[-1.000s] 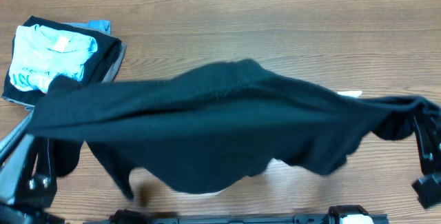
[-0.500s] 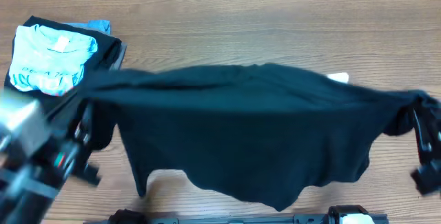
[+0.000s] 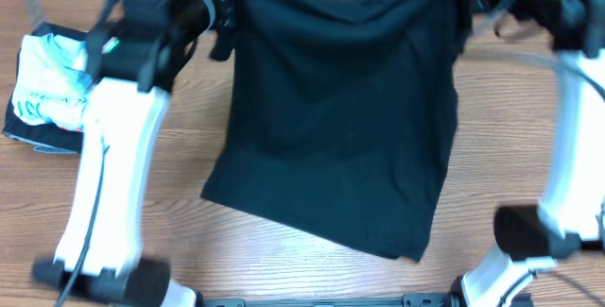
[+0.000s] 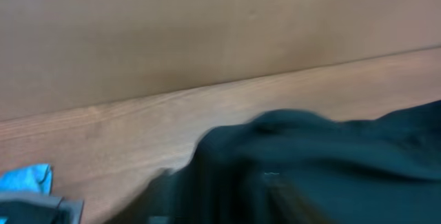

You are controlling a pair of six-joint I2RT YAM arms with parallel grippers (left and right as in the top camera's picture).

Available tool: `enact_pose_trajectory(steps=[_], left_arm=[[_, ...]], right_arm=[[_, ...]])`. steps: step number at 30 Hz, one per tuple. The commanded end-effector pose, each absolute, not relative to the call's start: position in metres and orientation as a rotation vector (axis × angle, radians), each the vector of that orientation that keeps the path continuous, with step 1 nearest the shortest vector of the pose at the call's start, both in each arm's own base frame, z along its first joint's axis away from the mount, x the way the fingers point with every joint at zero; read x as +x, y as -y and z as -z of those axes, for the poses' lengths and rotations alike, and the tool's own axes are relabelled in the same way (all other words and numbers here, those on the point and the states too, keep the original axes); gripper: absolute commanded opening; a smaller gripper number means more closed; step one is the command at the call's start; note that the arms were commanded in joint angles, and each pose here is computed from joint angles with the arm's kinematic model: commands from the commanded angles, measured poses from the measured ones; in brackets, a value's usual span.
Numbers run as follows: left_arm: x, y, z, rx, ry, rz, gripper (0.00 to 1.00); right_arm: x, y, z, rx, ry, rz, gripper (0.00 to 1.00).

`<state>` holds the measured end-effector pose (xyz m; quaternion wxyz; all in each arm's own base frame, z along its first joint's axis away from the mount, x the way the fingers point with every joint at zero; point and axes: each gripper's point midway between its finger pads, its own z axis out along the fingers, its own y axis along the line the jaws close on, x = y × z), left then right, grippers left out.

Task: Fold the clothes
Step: 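Lay the black shirt flat on the table and release both grippers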

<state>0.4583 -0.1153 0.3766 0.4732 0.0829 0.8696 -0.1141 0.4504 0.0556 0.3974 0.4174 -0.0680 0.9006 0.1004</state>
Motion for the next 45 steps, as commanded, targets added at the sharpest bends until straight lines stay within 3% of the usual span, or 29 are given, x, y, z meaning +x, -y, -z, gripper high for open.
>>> enact_pose_trajectory(steps=[1,5,10,13,22,26,27,28,35,37,38,39,40,45], left_arm=[[0.546,0.107,-0.276,0.216,-2.212,0.114,1.00],[0.569,0.086,-0.226,0.197,-2.289,0.045,1.00],[0.563,0.074,-0.255,0.165,-2.241,0.068,1.00],[0.548,0.089,-0.263,0.175,-2.261,0.190,1.00],[0.490,0.093,-0.217,0.120,-2.570,0.283,1.00],[0.460,0.096,-0.194,0.114,-2.712,0.288,1.00],[0.451,0.097,-0.186,0.114,-2.759,0.287,1.00],[0.440,0.100,-0.175,0.124,-2.808,0.284,1.00],[0.390,0.102,-0.115,0.130,-3.035,0.256,1.00],[0.384,0.095,-0.107,0.108,-3.064,0.205,1.00],[0.383,0.091,-0.105,0.081,-3.071,0.174,1.00],[0.381,0.090,-0.102,0.063,-3.080,0.167,1.00],[0.380,0.090,-0.101,0.052,-3.085,0.167,1.00],[0.379,0.090,-0.099,0.042,-3.093,0.166,1.00]], right_arm=[[0.545,-0.037,-0.330,-0.113,-2.269,-0.127,1.00],[0.572,-0.022,-0.282,-0.071,-2.331,-0.088,1.00],[0.563,0.020,-0.284,0.074,-2.356,0.019,1.00],[0.543,0.042,-0.267,0.173,-2.453,0.015,1.00],[0.479,0.061,-0.236,0.361,-2.700,-0.315,1.00],[0.457,0.062,-0.229,0.416,-2.780,-0.362,0.91],[0.452,0.061,-0.227,0.423,-2.800,-0.367,0.91],[0.449,0.060,-0.227,0.428,-2.812,-0.370,1.00],[0.438,0.046,-0.213,0.436,-2.877,-0.476,1.00],[0.431,0.038,-0.196,0.430,-2.942,-0.494,0.88],[0.423,0.031,-0.181,0.421,-3.002,-0.510,0.64],[0.413,0.023,-0.164,0.404,-3.071,-0.527,0.18],[0.405,0.018,-0.152,0.406,-3.119,-0.540,0.04],[0.352,-0.025,-0.097,0.282,-3.349,-0.768,0.04]])
